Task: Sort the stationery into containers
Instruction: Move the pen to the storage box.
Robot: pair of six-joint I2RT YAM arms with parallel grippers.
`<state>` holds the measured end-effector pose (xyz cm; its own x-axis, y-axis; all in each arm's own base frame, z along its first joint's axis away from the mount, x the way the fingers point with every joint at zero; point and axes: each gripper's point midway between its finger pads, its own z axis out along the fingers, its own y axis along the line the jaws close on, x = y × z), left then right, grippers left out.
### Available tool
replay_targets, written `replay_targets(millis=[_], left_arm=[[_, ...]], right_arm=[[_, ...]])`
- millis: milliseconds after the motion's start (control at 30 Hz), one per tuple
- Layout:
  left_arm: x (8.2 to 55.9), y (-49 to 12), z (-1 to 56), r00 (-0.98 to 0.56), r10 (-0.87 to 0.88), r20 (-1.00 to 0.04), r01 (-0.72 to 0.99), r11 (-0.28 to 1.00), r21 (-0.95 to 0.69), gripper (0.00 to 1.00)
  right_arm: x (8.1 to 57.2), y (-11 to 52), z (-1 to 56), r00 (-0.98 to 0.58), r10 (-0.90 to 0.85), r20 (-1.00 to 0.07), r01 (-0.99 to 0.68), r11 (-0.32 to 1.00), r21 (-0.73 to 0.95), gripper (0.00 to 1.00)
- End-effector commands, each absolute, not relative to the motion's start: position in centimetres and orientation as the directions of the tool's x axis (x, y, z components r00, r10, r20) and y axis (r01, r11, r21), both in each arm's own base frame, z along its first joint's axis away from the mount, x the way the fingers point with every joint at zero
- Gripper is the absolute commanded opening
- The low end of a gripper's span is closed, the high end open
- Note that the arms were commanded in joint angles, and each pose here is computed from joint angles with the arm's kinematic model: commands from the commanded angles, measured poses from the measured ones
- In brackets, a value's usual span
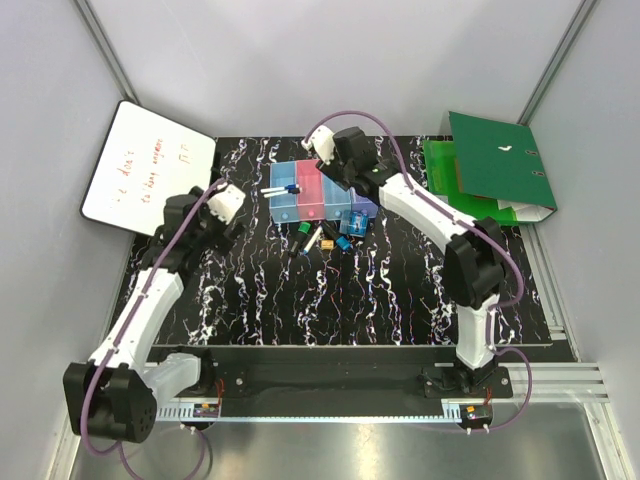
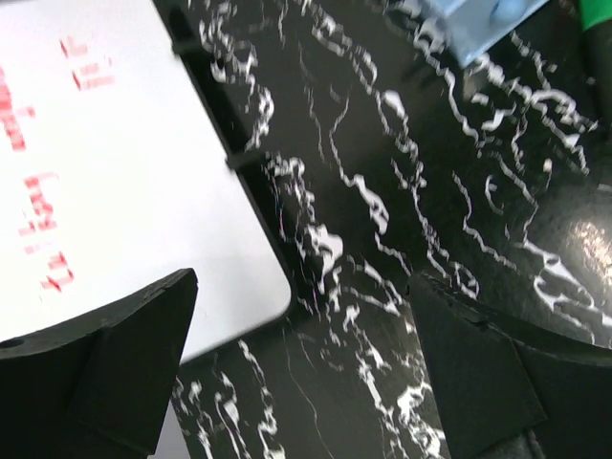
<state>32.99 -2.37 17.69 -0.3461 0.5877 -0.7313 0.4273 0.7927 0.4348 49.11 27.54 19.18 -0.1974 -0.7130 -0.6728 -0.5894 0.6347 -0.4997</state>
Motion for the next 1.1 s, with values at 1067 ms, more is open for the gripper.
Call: replay_targets(millis=[1067], left_arm=[[50.7,-15.4,15.0,0.017,0.897,-0.441,0.735,0.288,0.614,0.93]], right_arm=[[45.7,21.5,34.0,-0.07,-0.709,-0.701,-0.334,0.679,-0.654,0.49]])
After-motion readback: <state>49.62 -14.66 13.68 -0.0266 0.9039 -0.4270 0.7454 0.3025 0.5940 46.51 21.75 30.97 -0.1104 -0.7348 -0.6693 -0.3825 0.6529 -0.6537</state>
